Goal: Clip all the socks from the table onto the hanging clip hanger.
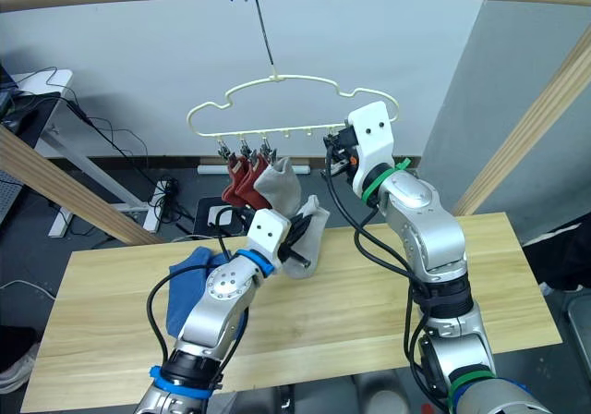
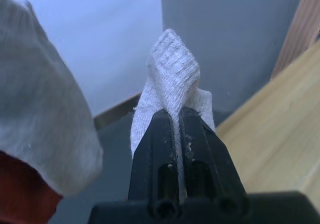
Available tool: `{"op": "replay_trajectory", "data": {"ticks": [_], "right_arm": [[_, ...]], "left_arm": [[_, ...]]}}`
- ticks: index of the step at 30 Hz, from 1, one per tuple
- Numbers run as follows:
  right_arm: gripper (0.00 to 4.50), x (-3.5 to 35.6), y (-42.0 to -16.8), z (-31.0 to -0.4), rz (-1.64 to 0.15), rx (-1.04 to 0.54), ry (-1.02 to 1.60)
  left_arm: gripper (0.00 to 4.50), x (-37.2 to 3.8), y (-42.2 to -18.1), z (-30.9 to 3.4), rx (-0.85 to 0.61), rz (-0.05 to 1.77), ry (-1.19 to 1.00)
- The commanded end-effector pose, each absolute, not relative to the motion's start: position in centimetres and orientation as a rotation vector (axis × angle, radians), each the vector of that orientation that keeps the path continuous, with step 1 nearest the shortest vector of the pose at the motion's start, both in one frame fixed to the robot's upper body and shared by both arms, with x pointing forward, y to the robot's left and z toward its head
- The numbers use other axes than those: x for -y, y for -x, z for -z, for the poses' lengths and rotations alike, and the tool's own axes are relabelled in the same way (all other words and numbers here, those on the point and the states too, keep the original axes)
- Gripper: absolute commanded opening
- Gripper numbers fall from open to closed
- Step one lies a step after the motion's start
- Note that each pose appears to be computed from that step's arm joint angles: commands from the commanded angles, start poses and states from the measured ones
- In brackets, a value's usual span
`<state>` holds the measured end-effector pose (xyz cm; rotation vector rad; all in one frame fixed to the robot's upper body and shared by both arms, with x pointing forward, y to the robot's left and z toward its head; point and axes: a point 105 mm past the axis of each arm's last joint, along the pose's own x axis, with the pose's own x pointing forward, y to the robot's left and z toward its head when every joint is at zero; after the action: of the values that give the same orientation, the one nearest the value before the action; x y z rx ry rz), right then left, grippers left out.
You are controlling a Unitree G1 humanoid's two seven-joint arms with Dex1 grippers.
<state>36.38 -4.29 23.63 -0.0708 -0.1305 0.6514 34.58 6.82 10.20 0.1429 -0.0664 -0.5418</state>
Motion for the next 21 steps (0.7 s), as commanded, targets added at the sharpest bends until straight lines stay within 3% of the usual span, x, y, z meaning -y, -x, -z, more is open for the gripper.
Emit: {"op": "replay_trajectory", "data": {"ticks": [1, 21], "right_arm": [[0.0, 3.6, -35.2, -25.7, -0.694, 0.211, 0.055], [0.0, 3.2, -34.9, -24.9, -0.716, 0.183, 0.045]], "left_arm": [[0.01, -5.7, -35.1, -12.0, 0.146, 0.53, -0.144], [0.01, -3.6, -35.2, -16.3, 0.233, 0.572, 0.034]]}}
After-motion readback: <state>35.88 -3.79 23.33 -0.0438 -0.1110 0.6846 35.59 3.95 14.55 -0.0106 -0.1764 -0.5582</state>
